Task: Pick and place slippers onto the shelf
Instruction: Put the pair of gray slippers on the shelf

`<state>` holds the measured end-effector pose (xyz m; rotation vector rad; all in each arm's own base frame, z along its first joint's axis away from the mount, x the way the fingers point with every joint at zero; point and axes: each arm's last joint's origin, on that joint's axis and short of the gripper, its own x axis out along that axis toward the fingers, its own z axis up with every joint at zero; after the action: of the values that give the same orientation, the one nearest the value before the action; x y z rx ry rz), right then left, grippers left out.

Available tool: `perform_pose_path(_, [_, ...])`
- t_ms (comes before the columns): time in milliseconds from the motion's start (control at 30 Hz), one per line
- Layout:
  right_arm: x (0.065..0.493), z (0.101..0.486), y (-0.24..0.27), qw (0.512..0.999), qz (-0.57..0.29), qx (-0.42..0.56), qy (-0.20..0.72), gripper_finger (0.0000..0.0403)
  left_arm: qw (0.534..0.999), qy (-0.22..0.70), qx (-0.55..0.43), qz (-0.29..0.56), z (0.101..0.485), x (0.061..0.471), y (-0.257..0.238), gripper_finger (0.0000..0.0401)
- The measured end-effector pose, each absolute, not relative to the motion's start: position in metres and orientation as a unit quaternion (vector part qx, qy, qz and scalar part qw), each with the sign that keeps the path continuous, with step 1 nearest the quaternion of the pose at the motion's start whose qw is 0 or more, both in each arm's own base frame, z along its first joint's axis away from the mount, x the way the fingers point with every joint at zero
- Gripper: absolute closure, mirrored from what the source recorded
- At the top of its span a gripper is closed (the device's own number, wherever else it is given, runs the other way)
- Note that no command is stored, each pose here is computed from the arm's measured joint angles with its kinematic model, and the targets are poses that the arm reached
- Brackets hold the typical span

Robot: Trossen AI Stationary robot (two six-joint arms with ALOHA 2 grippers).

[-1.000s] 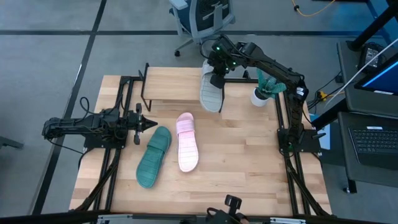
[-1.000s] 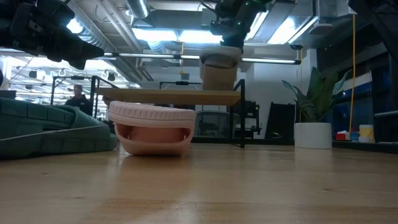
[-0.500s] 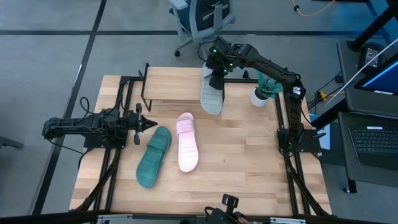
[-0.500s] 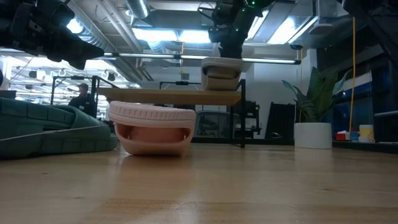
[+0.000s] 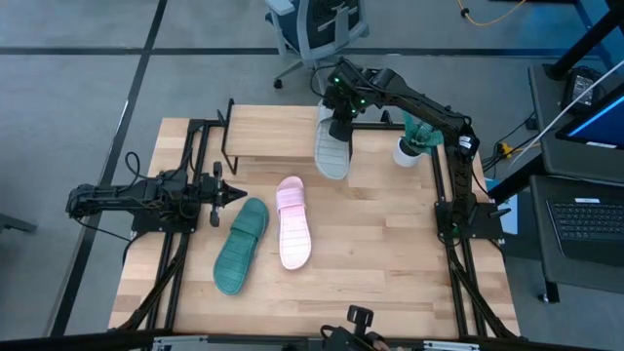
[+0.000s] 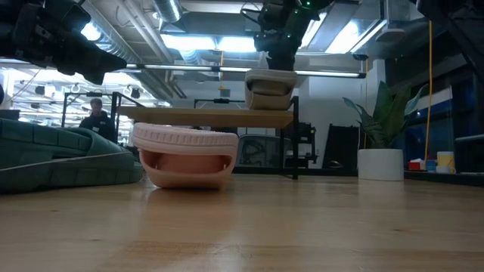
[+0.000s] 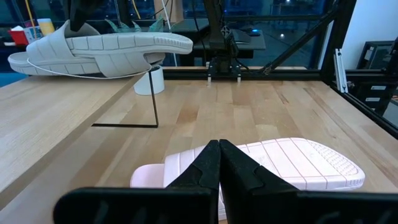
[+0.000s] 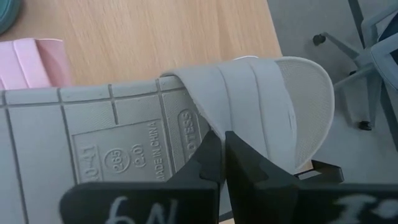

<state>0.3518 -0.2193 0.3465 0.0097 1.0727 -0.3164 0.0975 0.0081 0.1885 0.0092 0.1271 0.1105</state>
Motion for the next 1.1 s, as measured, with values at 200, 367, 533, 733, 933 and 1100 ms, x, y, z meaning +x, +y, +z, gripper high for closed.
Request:
perform_pose_path(200, [0.3517,0.3465,-0.2194,0.848,-0.15,0.004,0.509,0.0394,0.996,0.063,0.005,0.055,0.1885,0.0975,0.0081,0.0401])
perform_pose_path(367, [0.3519,0.3462,-0.2195,0.848,-0.15,0.005,0.509,0.0391,0.996,0.063,0.005,0.055,0.1885,0.0975,0.0081,0.0401])
perform_pose_path(533, [0.3546,0.3416,-0.2211,0.846,-0.145,0.001,0.514,0.0395,0.996,0.064,0.005,0.055,0.1885,0.0975,0.0081,0.0401])
perform_pose_path(733, [0.3562,0.3414,-0.2221,0.848,-0.146,-0.002,0.509,0.0363,0.996,0.064,0.005,0.055,0.1884,0.0975,0.0081,0.0401])
perform_pose_path(933, [0.3561,0.3413,-0.222,0.848,-0.151,0.008,0.508,0.0358,0.996,0.064,0.004,0.055,0.1884,0.0975,0.0081,0.0401])
perform_pose_path(1100, [0.3564,0.3408,-0.2198,0.846,-0.147,0.007,0.512,0.0354,0.996,0.064,0.005,0.055,0.1884,0.0975,0.0081,0.0401])
